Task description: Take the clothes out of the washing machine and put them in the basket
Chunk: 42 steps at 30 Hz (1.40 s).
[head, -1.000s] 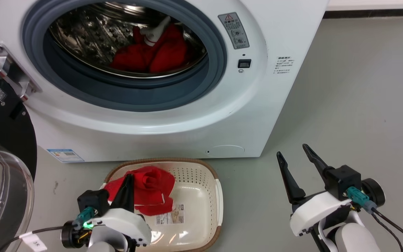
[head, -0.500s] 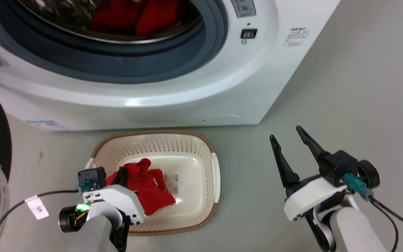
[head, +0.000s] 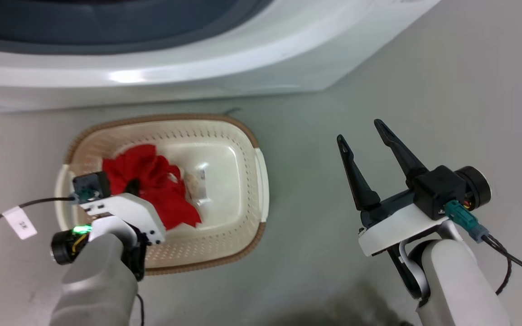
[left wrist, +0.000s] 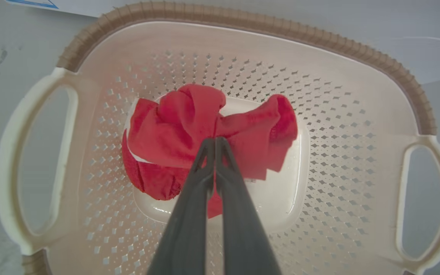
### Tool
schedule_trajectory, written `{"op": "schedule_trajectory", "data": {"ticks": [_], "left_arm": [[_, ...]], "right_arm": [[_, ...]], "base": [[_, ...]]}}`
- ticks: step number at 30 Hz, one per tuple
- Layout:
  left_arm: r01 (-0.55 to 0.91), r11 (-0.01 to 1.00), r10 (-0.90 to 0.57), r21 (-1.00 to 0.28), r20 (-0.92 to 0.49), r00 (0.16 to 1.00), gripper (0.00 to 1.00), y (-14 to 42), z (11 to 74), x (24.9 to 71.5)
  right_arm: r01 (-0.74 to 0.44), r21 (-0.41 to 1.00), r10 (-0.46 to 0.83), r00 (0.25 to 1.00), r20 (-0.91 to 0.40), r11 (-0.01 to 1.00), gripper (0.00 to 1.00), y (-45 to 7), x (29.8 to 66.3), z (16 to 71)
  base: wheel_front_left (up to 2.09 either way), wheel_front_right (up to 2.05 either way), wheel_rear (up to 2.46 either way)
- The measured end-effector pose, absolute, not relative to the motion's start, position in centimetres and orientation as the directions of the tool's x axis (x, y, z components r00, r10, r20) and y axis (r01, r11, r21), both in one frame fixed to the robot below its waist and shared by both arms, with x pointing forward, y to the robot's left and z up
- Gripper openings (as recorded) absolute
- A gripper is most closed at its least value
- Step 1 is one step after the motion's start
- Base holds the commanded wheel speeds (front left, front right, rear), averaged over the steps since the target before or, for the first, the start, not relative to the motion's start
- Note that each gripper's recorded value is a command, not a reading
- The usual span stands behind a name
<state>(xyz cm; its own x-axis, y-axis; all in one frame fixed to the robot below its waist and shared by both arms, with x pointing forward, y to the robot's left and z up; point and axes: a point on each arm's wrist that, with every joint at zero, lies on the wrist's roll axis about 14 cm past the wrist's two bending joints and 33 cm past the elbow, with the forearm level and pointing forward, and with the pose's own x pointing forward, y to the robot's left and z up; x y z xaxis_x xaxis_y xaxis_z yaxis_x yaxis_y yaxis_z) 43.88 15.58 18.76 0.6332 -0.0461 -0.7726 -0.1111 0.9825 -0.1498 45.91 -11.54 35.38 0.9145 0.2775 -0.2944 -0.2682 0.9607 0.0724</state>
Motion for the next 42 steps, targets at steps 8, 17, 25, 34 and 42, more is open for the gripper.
{"op": "schedule_trajectory", "data": {"ticks": [8,17,25,34,42], "left_arm": [[-0.099,0.987,-0.054,-0.128,-0.834,0.549,0.0,14.6,14.2,43.0],[-0.051,0.988,-0.085,-0.149,-0.778,0.623,1.0,14.1,16.9,44.9],[-0.026,0.984,-0.1,-0.178,-0.663,0.742,1.0,13.8,23.4,44.4],[0.005,0.982,-0.09,-0.19,-0.44,0.893,1.0,14.3,32.4,44.6],[0.022,0.985,-0.046,-0.17,-0.138,0.989,1.0,16.0,42.7,45.8]], "right_arm": [[-0.228,0.082,0.242,0.894,-0.378,0.97,1.0,-13.1,44.8,31.6],[-0.22,0.064,0.229,0.908,-0.351,0.973,1.0,-13.6,44.9,33.0],[-0.223,0.049,0.227,0.932,-0.281,0.974,1.0,-13.4,44.0,37.1],[-0.233,0.027,0.233,0.95,-0.206,0.972,1.0,-12.9,42.5,41.5],[-0.245,0.016,0.245,0.959,-0.143,0.969,1.0,-12.3,41.4,44.6]], "base": [[0.0,0.0,0.0],[0.0,0.0,0.0],[0.0,0.0,0.0],[0.0,0.0,0.0],[0.0,0.0,0.0]]}}
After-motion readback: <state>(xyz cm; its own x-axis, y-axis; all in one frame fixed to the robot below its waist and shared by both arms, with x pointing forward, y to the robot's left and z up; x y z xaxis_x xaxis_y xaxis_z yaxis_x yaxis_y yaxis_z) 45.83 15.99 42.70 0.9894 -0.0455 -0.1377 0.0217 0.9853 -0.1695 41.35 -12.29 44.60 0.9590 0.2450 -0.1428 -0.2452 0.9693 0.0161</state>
